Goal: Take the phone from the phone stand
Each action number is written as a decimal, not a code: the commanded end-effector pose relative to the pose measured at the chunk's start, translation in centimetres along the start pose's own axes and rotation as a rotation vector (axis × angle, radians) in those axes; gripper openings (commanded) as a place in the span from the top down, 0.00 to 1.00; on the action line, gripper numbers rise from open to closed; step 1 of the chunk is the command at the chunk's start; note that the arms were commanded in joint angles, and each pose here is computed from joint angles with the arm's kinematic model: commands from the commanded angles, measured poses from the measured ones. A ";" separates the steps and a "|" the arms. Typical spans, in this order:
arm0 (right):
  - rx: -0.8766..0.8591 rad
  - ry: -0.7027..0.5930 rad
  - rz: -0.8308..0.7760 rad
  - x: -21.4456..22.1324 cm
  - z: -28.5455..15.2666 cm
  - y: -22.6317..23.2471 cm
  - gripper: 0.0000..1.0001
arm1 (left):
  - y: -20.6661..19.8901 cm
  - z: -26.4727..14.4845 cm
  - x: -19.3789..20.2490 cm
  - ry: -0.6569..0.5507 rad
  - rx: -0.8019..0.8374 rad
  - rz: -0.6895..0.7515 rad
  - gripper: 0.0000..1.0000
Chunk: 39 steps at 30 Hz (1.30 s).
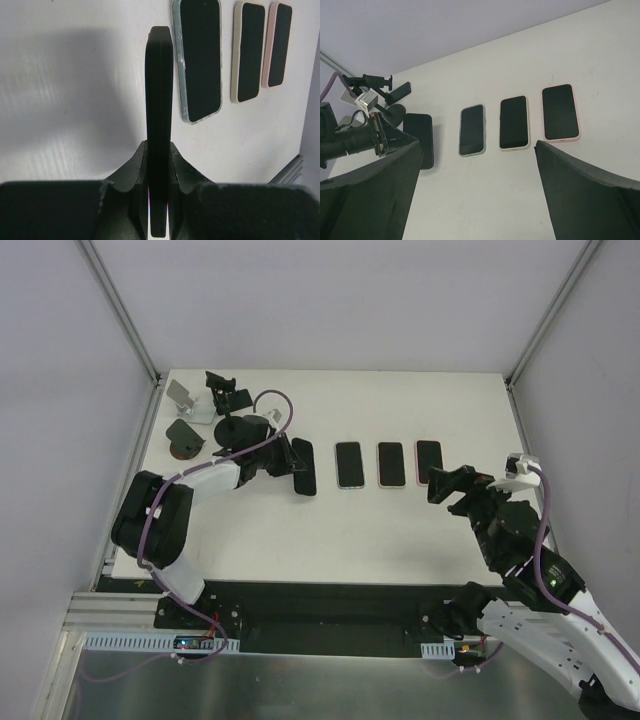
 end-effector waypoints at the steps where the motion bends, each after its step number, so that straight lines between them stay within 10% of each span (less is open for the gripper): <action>1: -0.014 -0.002 -0.042 -1.2 -0.6 0.4 0.03 | -2.4 0.8 -4.7 -0.086 0.165 -0.040 1.00; 26: 0.028 0.054 -0.209 -1.1 -0.4 0.0 0.02 | 0.8 7.6 -4.4 0.045 0.147 -0.100 0.96; 39: 0.015 0.070 -0.207 -1.0 -0.5 0.1 0.03 | 1.8 7.9 -4.0 0.086 0.064 -0.066 0.55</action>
Point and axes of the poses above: each gripper's point midway between its finger pads, its own z axis out along the fingers, its own y axis along the line the jaws close on, x = y × z, the point moved 9 cm from there along -z, back along the fingers, and after that the axes turned 15 degrees about z, right-handed, at the moved point
